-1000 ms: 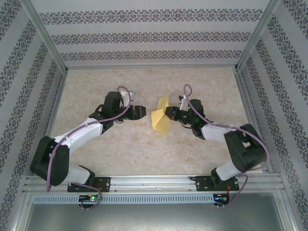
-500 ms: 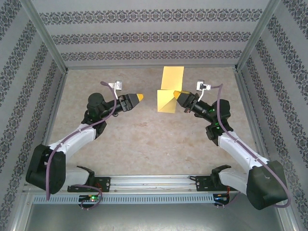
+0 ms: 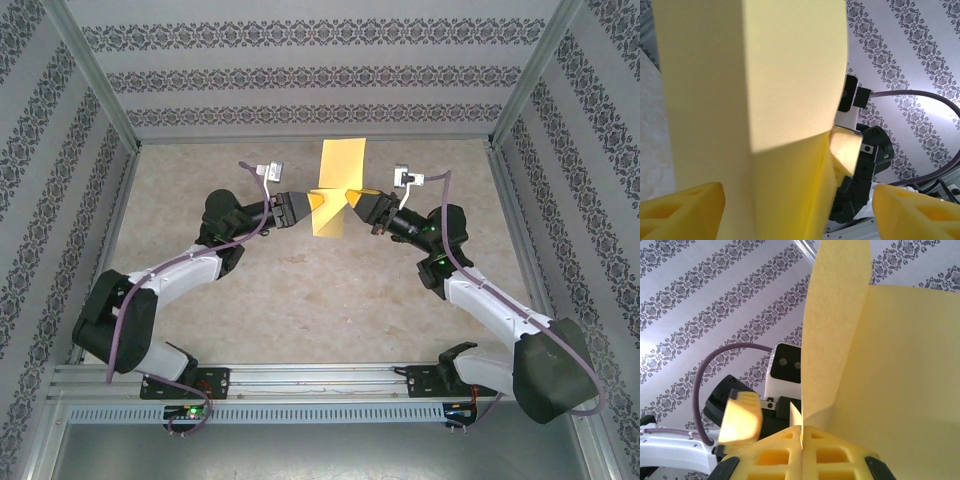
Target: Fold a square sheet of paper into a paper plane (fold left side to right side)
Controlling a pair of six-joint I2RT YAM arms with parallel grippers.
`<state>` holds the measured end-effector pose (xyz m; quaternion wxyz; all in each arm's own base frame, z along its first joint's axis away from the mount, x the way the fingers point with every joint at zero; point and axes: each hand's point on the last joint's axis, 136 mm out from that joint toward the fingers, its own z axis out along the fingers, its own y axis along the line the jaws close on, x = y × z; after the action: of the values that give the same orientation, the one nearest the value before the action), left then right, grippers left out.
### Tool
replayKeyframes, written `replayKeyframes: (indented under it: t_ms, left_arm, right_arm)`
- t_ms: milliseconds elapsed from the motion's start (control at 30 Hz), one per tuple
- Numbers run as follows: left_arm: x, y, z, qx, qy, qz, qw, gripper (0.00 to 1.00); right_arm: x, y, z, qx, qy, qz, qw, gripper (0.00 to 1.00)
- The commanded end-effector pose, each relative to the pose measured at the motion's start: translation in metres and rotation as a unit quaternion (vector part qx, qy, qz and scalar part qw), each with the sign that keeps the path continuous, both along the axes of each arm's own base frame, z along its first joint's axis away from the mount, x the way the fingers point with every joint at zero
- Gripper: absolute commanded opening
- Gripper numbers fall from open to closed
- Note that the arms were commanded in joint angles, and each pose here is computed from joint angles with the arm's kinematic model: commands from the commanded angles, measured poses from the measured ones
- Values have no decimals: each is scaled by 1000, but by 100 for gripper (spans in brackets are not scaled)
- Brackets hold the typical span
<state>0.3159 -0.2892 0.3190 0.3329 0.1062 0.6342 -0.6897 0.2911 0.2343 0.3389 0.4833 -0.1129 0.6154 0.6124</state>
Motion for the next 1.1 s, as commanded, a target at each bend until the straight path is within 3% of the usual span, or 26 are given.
replayKeyframes:
  t_ms: [0, 167, 333, 600, 767, 867, 967, 1067]
  left_arm:
    - [-7, -6, 19, -27, -27, -24, 999, 74]
    - [-10, -8, 20, -30, -27, -33, 999, 65]
    - [-10, -8, 18, -25, -30, -33, 999, 46]
    - [-5, -8, 11, -15, -21, -23, 999, 15]
    - [-5, -7, 7, 6, -18, -15, 1000, 6]
    - [-5, -4, -3, 45, -13, -1, 999, 2]
    - [-5, 4, -23, 123, 1, 30, 992, 0]
    - [-4, 24, -54, 248, 12, 78, 966, 0]
  right_arm:
    - [-3, 1, 23, 21, -36, 1, 999, 0]
    - [1, 1, 13, 18, -22, -4, 1000, 0]
    - [10, -2, -3, 15, -1, -25, 1000, 0]
    - [11, -7, -12, 11, 9, -37, 999, 15]
    - [10, -14, -20, 2, 14, -51, 999, 30]
    - [10, -25, -29, -19, 21, -77, 997, 41]
    - [13, -40, -50, -74, 50, -126, 988, 48]
    - [20, -67, -84, -162, 102, -209, 959, 56]
